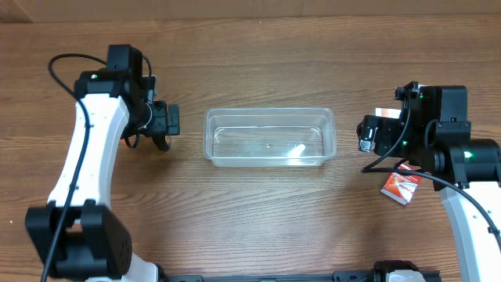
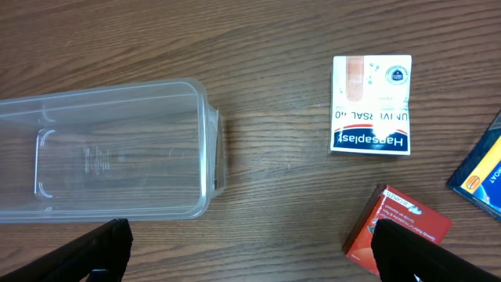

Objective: Pack container
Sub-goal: 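Move the left gripper to the dark bottle and grasp it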

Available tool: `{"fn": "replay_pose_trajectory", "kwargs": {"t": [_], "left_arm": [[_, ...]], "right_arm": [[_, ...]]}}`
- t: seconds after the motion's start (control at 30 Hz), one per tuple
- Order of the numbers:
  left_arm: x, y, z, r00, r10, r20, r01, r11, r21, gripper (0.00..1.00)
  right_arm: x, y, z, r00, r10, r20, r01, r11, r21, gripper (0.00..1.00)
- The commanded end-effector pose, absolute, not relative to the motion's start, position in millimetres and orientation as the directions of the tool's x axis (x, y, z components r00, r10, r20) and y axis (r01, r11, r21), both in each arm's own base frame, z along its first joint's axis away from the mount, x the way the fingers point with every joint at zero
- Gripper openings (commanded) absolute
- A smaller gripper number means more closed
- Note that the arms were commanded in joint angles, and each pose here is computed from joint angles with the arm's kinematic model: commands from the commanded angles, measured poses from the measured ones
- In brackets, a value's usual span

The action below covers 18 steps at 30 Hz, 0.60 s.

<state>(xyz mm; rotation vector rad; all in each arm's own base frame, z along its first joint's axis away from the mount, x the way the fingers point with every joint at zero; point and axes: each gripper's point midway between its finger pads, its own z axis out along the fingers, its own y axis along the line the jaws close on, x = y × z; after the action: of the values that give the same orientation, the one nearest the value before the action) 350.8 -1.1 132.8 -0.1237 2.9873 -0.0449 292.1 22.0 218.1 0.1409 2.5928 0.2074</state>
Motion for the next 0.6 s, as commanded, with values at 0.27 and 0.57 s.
{"fn": "replay_pose_trajectory", "kwargs": {"t": [0.27,0.57], "left_arm": [[375,5,74,-0.992,-0.106,-0.062,-0.105,0.994,-0.022,1.00],[375,4,71,-0.993,-0.106,-0.055,-0.105,0.994,-0.024,0.38]], "right_arm": [[299,20,226,-0.844,0.145,-0.517,0.065,0.983,0.169,1.00],[299,20,226,-0.844,0.145,-0.517,0.065,0.983,0.169,1.00]]}}
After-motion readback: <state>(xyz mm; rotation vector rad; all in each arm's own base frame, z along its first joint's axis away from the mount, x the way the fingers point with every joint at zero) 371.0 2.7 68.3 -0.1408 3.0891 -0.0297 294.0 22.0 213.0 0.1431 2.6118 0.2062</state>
